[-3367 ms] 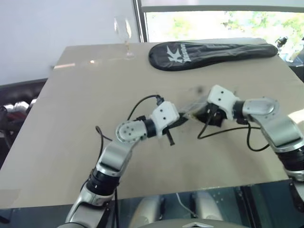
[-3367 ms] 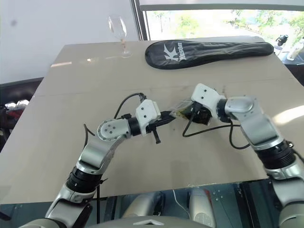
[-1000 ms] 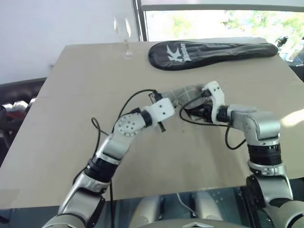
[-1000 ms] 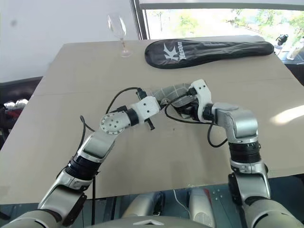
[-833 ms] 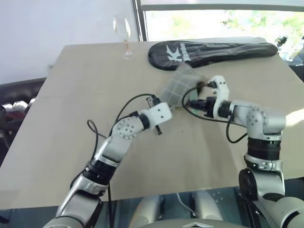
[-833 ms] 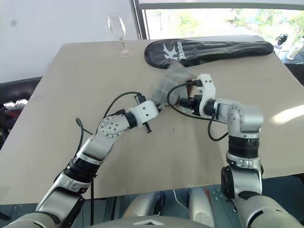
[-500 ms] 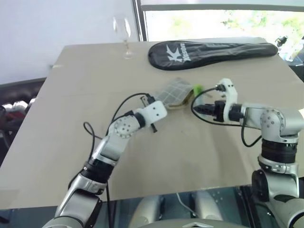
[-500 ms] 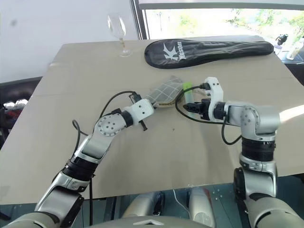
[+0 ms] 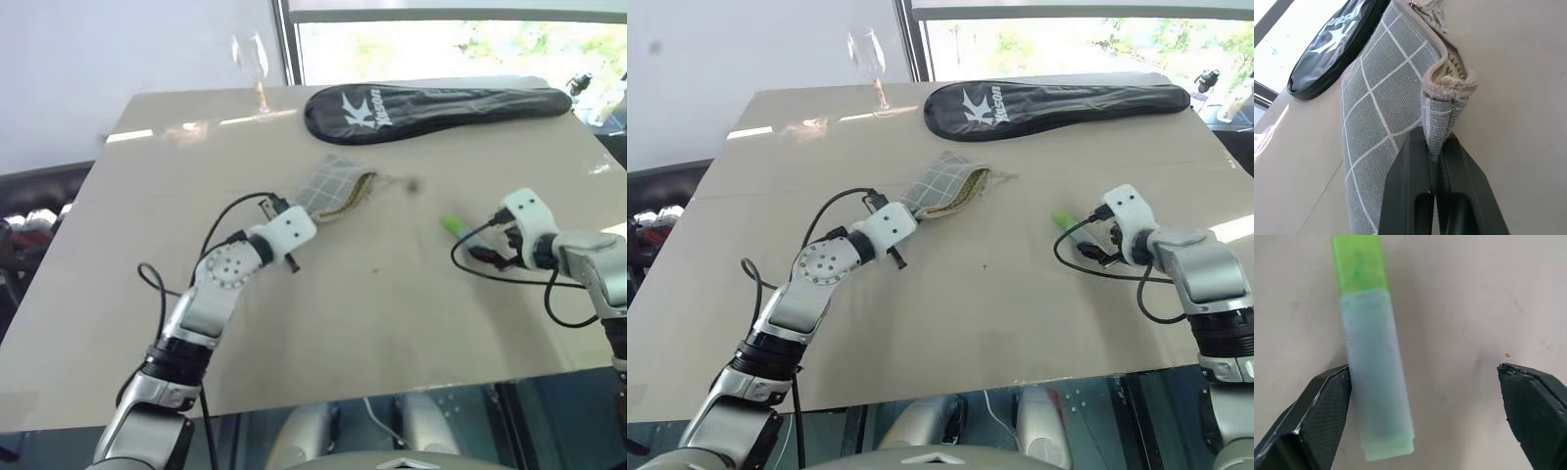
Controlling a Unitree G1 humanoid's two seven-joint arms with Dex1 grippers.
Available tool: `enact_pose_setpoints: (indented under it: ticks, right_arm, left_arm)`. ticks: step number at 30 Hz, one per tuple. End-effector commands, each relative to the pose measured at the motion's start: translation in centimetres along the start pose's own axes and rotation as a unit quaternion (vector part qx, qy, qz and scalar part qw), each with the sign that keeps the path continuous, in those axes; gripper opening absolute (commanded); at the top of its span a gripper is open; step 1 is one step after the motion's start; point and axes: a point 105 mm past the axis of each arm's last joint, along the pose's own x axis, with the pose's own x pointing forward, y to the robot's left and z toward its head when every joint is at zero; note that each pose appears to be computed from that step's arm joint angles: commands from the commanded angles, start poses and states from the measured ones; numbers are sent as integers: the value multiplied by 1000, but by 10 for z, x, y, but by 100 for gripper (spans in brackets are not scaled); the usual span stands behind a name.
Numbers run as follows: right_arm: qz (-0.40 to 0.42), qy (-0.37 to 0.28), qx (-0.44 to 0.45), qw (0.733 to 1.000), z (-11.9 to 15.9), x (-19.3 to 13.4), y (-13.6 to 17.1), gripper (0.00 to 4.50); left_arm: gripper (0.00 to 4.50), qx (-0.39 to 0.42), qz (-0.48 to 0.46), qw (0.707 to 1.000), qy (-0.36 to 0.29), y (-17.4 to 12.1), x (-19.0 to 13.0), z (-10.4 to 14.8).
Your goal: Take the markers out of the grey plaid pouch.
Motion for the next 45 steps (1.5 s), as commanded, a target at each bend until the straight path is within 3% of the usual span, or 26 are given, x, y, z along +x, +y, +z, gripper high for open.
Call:
enact_pose_setpoints:
  ticks: [1, 7, 10, 16, 25, 29, 32, 39, 40, 45]
  right_arm:
    - [12, -88, -45, 995, 38, -10, 10, 445]
    - [123, -187, -65, 973, 71, -12, 60, 445]
    - [141, -215, -72, 964, 87, -8, 68, 321]
    - [163, -265, -72, 948, 123, -6, 79, 12]
    - [208, -273, -101, 934, 138, 4, 103, 4]
    - [239, -245, -110, 933, 131, 18, 118, 4]
    - [278, -197, -157, 927, 110, 26, 137, 86]
    - [307, -144, -269, 902, 97, 16, 145, 425]
    - [310, -134, -287, 896, 95, 12, 145, 446]
    - [312, -85, -354, 878, 89, -3, 139, 446]
  left_arm:
    - [0, -16, 20, 999, -43, 14, -10, 19]
    - [0, -55, 13, 995, -86, 14, -19, 38]
    - [0, -72, 2, 992, -104, 7, -22, 48]
    - [0, -88, -14, 989, -117, -4, -27, 56]
    - [0, -105, -45, 983, -141, -14, -28, 69]
    - [0, -114, -78, 979, -150, -25, -30, 73]
    - [0, -132, -97, 973, -163, -28, -31, 78]
    - [0, -277, -143, 932, -184, -38, -33, 82]
    - [0, -295, -160, 923, -187, -43, -34, 85]
    - [0, -368, -234, 878, -198, -64, -41, 100]
